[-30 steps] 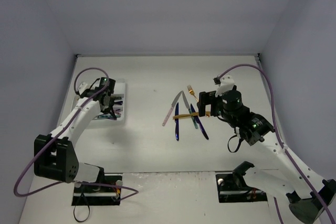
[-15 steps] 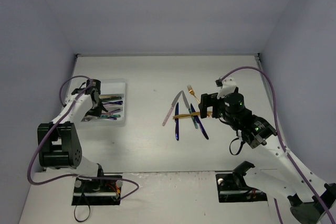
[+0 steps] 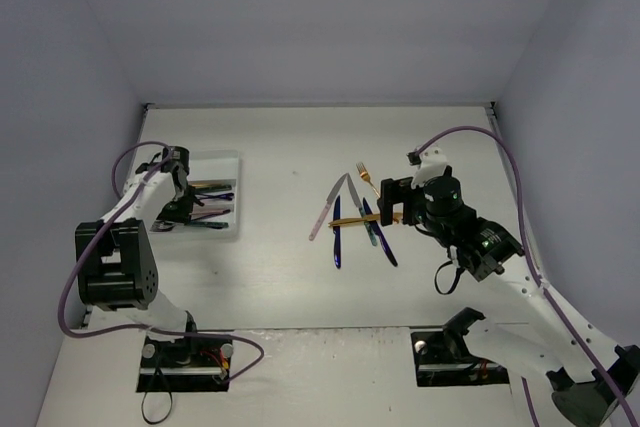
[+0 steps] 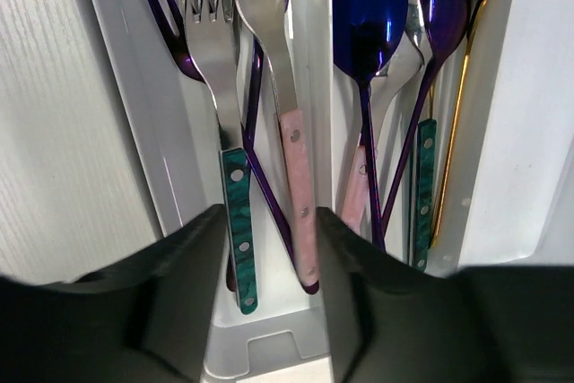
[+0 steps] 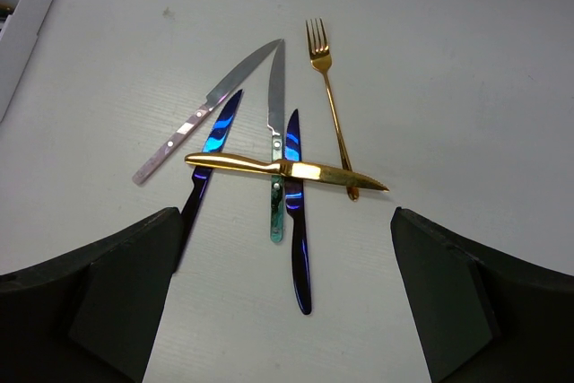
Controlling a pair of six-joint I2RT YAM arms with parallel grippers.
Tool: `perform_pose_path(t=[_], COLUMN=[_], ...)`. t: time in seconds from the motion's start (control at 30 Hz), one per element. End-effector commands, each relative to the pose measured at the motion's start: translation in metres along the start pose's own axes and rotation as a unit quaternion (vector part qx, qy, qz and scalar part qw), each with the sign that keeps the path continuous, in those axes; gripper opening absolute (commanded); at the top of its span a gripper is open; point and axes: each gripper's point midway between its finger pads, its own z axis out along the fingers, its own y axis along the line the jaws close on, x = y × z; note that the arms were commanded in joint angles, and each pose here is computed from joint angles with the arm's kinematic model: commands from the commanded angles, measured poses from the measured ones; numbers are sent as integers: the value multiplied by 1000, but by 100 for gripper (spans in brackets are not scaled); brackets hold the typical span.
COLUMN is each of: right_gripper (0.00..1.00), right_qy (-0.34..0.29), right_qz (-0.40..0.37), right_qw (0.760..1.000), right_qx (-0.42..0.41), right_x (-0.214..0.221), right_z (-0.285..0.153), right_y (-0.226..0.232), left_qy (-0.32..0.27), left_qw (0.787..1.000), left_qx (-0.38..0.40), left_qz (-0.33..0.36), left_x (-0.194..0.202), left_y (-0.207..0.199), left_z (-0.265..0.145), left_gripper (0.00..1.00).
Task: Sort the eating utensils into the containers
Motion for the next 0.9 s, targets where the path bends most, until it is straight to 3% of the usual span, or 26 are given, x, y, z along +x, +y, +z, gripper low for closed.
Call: perform_pose_path(t=[0.0, 0.13, 0.33, 0.5, 0.6, 0.77, 0.87], right_gripper=[100, 100, 91, 82, 74, 64, 62], right_qy=[-11, 10, 69, 129, 165, 202, 212], right_qz=[-5, -20, -41, -27, 21, 22, 12], right_qw=[1000, 999, 996, 990, 985, 978, 976], right_qx=[18, 33, 42, 55, 45, 41, 49], right_x=[-12, -11, 0, 20, 35, 55, 61], right_z=[11, 28, 77, 122, 152, 188, 202], right_y=[-3, -4, -4, -24, -41, -42, -46], left_qy=[4, -3, -43, -101, -131, -128, -124], left_qw=[998, 993, 964, 911, 865, 795, 765], left_qx=[56, 109, 176, 239, 260, 330, 349], left_qz=[-1, 38, 195, 321, 409, 492, 527], left_x=[-12, -22, -37, -56, -58, -27, -12], left_y=[-18, -25, -23, -22, -20, -17, -13], left_z=[-32, -63, -102, -138, -157, -185, -189], left_gripper=[47, 56, 67, 70, 72, 79, 80])
